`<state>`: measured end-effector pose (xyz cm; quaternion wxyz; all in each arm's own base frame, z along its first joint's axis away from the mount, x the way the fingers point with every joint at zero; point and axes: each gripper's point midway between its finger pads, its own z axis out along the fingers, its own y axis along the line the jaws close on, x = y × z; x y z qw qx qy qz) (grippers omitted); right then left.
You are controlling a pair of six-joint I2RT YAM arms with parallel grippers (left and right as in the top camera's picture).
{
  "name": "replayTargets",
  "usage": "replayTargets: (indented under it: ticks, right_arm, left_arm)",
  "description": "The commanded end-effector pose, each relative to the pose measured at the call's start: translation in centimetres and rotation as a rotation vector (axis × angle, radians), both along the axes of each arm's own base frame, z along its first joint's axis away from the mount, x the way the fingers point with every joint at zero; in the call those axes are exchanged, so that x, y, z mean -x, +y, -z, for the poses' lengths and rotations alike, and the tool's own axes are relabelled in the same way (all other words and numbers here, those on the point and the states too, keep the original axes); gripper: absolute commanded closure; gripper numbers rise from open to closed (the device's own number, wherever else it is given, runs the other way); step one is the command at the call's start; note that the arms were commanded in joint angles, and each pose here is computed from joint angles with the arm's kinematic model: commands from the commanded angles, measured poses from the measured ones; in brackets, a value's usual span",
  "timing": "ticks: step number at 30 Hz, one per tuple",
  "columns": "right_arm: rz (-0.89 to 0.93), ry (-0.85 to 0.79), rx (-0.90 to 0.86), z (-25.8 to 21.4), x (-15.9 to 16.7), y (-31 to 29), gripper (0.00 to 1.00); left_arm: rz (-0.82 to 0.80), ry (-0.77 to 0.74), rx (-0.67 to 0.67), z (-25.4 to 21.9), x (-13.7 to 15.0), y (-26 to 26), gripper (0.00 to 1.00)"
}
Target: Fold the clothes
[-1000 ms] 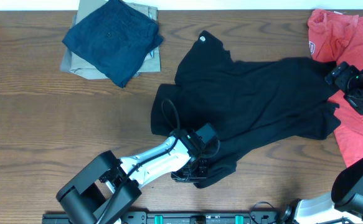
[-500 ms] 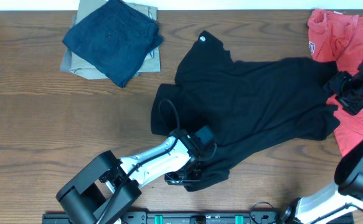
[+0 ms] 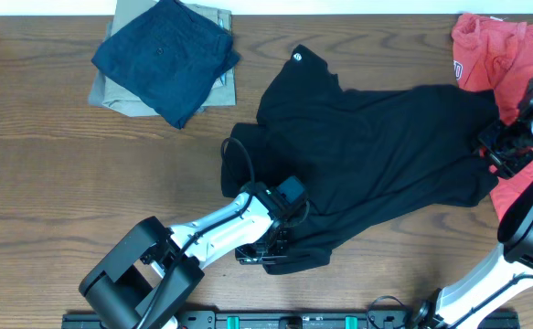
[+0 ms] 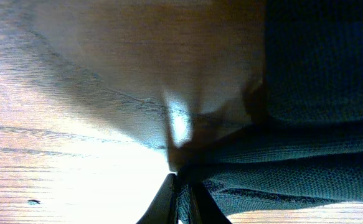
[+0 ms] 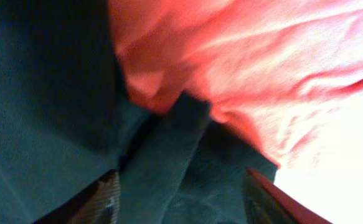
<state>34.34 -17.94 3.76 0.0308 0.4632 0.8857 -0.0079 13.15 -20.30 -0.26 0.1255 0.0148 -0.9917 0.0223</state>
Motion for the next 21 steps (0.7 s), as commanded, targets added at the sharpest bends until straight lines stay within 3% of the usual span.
replayTargets:
  ticks: [1,21]
  right_arm:
    - [0.03,0.001,0.01,0.1,0.3,-0.9,0.45]
    - [0.024,-0.051,0.0,1.8,-0.4,-0.4,0.51]
  left_arm:
    - [-0.002,-0.009,-0.038,0.5,-0.1,0.9,0.94]
    - [-0.002,-0.013,-0.035,0.5,-0.2,0.8,0.94]
